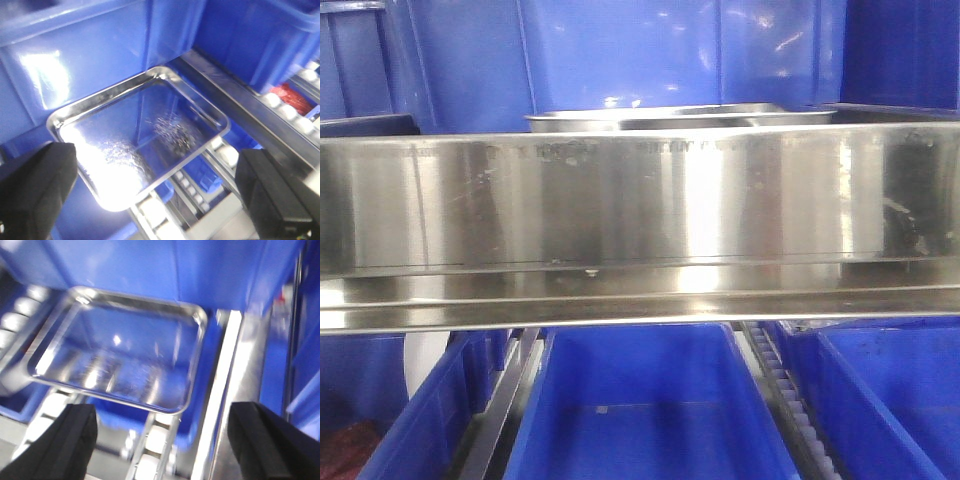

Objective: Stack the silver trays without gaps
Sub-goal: 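Lower both grippers onto opposite edges of the silver tray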

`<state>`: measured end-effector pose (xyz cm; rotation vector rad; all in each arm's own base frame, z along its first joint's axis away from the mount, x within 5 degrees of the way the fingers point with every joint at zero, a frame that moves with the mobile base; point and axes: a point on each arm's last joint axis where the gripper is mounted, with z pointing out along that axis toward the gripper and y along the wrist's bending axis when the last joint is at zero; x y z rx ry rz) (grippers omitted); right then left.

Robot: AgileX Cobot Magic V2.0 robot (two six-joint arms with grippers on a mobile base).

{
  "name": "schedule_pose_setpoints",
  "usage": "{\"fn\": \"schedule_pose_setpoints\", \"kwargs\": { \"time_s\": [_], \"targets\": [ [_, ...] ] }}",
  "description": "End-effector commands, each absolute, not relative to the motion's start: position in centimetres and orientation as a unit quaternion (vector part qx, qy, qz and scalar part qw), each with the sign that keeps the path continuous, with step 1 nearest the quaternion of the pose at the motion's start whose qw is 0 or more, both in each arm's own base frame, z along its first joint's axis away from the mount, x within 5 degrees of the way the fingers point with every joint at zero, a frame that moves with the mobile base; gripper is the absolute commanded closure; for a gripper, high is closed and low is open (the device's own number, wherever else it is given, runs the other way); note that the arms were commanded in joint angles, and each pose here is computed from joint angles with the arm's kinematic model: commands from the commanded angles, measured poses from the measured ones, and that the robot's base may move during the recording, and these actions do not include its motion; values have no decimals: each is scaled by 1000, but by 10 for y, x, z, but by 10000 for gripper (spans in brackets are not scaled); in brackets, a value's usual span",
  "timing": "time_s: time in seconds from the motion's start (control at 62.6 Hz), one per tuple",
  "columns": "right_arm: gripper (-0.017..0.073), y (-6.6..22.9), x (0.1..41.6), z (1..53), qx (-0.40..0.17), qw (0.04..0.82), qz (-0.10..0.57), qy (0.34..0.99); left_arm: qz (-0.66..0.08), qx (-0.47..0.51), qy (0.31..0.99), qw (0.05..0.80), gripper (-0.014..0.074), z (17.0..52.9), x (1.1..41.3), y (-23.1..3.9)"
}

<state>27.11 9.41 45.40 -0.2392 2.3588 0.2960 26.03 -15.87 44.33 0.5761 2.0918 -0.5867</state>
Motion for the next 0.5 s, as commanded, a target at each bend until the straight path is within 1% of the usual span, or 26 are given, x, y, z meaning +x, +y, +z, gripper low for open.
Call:
{"fn": "schedule_pose_setpoints", "kwargs": {
  "time_s": [0.0,0.032,0.048,0.128,0.208,0.288,0.351,0.479],
  "targets": [
    [-63,94,283,467,-84,386,99,913,-238,213,837,445,57,460,268,-166],
    [-63,96,290,464,-82,378,94,918,-223,207,850,429,57,456,274,-169],
    [-28,96,293,463,-83,374,92,919,-217,202,858,418,57,454,277,-170],
    [-28,101,308,452,-83,350,87,929,-173,168,892,382,59,444,290,-176],
    [-28,105,320,437,-84,325,81,938,-144,135,912,361,62,437,301,-180],
    [-28,109,332,421,-85,298,75,948,-142,108,921,345,68,430,310,-184],
    [-28,112,341,410,-85,280,71,953,-140,106,926,335,68,423,315,-188],
    [-28,116,354,392,-86,262,67,959,-129,94,937,311,68,410,321,-191]
  ]
}}
